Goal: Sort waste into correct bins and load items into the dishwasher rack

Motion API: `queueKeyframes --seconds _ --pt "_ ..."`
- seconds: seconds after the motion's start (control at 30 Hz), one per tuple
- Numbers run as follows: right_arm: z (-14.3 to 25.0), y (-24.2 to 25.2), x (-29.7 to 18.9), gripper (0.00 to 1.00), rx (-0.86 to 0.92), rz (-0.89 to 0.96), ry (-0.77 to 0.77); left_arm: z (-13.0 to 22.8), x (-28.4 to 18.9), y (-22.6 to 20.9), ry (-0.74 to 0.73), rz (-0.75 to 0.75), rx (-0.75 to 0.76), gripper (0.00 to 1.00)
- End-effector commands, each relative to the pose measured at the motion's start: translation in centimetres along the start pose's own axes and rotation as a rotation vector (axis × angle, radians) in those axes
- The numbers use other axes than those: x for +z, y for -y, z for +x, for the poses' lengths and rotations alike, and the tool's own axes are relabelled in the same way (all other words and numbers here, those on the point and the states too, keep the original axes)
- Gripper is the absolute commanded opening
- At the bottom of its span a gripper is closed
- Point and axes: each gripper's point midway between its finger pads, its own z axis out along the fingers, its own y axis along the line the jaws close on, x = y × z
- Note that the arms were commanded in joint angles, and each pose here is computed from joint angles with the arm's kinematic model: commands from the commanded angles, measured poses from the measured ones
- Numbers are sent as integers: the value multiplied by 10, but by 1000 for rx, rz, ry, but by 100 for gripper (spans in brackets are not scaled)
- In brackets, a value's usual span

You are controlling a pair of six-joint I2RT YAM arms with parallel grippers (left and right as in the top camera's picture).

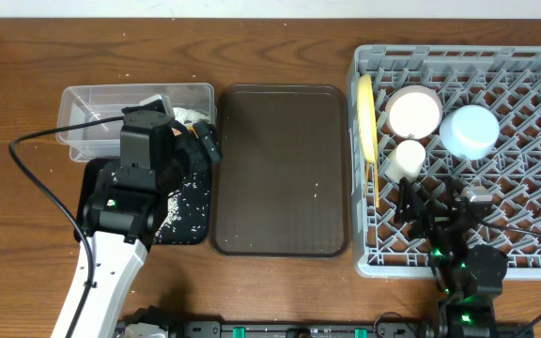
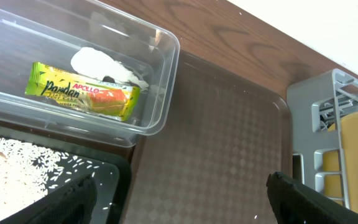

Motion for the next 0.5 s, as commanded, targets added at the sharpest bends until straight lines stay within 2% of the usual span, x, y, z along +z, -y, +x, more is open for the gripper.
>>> queueKeyframes --seconds 0.0,0.23,0.47 --pt "7 7 0 99 2 42 -22 -7 -3 1 18 -3 7 90" --pt "30 15 -2 99 20 75 -114 -7 -3 1 18 -3 7 90" --pt "77 30 -14 99 57 146 -307 -7 -3 1 18 -3 7 90"
